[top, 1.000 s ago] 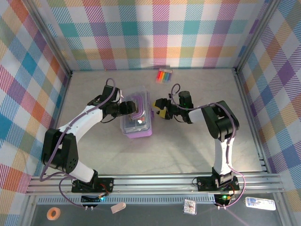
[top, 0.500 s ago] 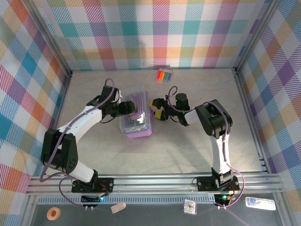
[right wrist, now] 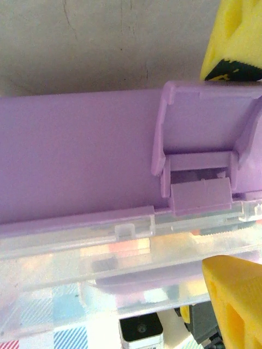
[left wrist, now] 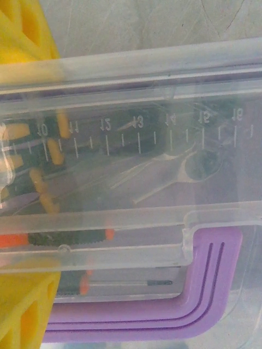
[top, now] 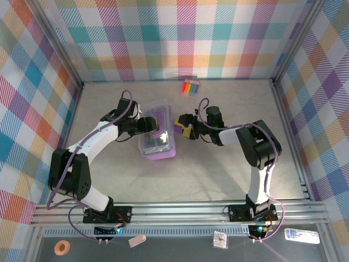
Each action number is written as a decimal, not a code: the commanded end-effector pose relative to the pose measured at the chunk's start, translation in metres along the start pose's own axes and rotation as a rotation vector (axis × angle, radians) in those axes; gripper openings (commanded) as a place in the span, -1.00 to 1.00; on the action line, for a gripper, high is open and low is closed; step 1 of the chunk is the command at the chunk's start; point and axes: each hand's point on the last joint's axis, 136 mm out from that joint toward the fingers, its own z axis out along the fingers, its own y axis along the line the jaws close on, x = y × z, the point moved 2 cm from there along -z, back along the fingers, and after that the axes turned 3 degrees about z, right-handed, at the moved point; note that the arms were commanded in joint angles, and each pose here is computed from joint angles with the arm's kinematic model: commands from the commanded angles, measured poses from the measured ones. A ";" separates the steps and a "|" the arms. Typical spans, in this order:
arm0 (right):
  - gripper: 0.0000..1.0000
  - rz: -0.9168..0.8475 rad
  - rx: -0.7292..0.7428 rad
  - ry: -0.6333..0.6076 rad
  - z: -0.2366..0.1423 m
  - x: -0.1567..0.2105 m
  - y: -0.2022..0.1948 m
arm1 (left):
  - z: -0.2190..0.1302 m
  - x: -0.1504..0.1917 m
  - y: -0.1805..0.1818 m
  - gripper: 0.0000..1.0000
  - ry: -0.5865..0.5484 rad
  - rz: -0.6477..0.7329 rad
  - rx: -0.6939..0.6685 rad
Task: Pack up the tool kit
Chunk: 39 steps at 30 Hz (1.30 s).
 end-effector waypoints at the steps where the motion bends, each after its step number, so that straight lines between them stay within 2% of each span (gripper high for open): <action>1: 0.58 -0.114 0.029 0.065 0.005 0.009 0.018 | 0.016 0.062 0.041 0.24 0.265 -0.105 -0.165; 10: 0.50 -0.130 0.076 0.063 0.007 0.006 0.015 | 0.024 0.060 0.033 0.22 0.284 -0.090 -0.173; 26: 0.46 -0.188 0.157 0.050 -0.003 0.007 0.018 | 0.038 0.054 0.024 0.21 0.352 0.056 -0.310; 39: 0.40 -0.175 0.142 0.036 -0.002 0.006 0.029 | 0.050 0.071 0.027 0.22 0.388 0.086 -0.348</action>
